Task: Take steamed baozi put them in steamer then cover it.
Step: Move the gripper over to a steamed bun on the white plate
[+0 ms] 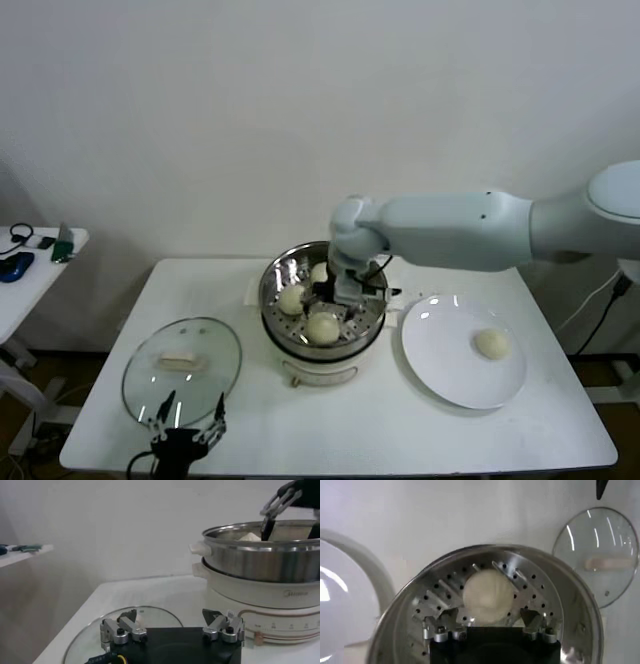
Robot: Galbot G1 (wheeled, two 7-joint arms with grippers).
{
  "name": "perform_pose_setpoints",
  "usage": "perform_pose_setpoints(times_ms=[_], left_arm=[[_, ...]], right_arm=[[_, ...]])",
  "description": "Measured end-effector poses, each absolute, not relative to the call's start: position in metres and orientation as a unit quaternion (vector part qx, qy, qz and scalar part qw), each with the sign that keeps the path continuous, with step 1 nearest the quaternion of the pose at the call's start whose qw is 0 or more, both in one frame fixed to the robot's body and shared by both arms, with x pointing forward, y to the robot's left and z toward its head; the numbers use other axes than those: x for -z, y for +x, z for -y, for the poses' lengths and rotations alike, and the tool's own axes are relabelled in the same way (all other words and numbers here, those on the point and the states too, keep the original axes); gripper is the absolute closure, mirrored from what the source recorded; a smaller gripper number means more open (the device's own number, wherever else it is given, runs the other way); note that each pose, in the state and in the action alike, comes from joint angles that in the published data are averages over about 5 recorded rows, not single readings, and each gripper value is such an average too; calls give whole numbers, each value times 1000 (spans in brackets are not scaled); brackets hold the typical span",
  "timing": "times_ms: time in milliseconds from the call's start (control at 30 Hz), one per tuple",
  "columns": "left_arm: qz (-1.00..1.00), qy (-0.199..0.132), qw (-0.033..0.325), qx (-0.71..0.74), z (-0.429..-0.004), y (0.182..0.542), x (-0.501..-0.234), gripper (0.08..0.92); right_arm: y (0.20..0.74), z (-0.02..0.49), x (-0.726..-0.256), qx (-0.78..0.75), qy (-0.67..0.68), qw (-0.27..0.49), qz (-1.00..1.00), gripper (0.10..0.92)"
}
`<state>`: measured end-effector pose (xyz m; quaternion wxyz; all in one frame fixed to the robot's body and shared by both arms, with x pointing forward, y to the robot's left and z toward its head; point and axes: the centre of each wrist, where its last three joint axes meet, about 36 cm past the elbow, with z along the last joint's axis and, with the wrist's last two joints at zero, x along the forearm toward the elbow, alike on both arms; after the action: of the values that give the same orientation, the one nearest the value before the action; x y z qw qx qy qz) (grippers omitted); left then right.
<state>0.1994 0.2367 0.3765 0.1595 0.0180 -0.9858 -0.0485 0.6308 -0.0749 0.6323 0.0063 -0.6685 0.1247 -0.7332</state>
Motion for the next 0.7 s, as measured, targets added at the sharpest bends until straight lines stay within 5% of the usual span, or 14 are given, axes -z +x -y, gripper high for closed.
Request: perform_pose_setpoints(times_ms=[333,700], left_arm=[[986,18,157,45,-235,201,-376,177],[986,24,159,42,-236,202,-373,177]], right_arm=[[654,207,-710,704,-625,-166,-293,200],[621,364,-650,602,-539,-359,-467,200]])
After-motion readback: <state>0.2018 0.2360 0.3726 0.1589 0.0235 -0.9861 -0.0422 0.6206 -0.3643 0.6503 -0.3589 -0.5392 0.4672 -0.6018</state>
